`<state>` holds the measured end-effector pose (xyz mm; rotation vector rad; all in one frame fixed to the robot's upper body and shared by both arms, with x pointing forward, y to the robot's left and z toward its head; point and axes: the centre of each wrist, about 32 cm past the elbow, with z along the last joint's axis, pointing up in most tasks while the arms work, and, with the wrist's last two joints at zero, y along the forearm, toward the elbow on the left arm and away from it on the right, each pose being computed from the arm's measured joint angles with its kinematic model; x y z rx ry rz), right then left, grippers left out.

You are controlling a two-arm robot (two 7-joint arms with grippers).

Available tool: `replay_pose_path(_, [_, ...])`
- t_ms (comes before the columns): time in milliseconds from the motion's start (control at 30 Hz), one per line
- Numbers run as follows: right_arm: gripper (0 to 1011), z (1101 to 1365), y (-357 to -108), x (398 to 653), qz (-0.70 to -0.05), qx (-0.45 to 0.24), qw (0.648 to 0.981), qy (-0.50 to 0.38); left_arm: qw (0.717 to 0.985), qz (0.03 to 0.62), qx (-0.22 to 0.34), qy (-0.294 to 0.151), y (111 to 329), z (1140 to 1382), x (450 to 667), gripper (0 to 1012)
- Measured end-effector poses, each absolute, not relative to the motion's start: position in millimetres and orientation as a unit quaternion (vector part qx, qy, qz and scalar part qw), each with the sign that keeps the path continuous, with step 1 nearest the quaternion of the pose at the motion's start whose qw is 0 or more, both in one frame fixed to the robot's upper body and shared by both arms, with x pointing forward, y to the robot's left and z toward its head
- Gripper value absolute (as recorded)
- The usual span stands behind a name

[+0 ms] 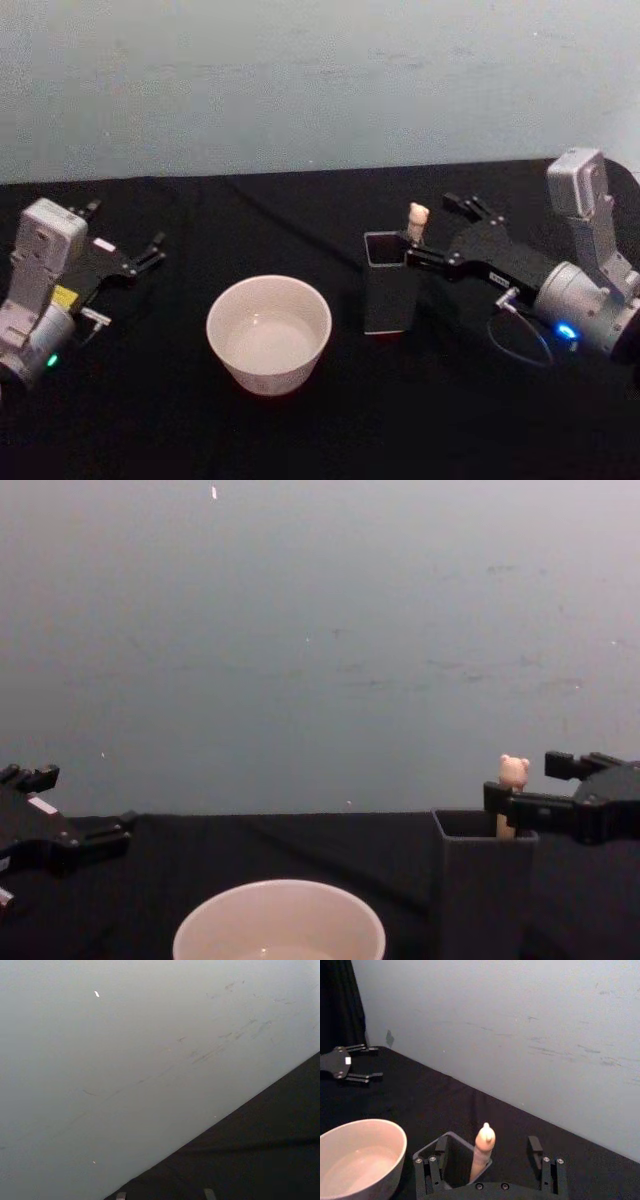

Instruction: Pick up the stirring spoon with one hand, stir inside the cup, then place it back in its original position.

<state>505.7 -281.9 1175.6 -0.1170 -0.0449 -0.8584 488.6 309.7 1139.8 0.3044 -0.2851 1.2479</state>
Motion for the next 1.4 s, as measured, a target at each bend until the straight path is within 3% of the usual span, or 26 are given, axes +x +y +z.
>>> replay_pose_path(533, [1000, 1177, -275, 522, -0.417, -0.055, 0.907, 0.014, 0.791, 0.580, 0.141, -0.132, 310, 1140, 489, 1001])
replay_pose_path(1400, [1000, 1177, -274, 524, -0.420, -0.055, 0.906, 0.025, 0.791, 0.580, 0.141, -0.132, 310, 1140, 489, 1002])
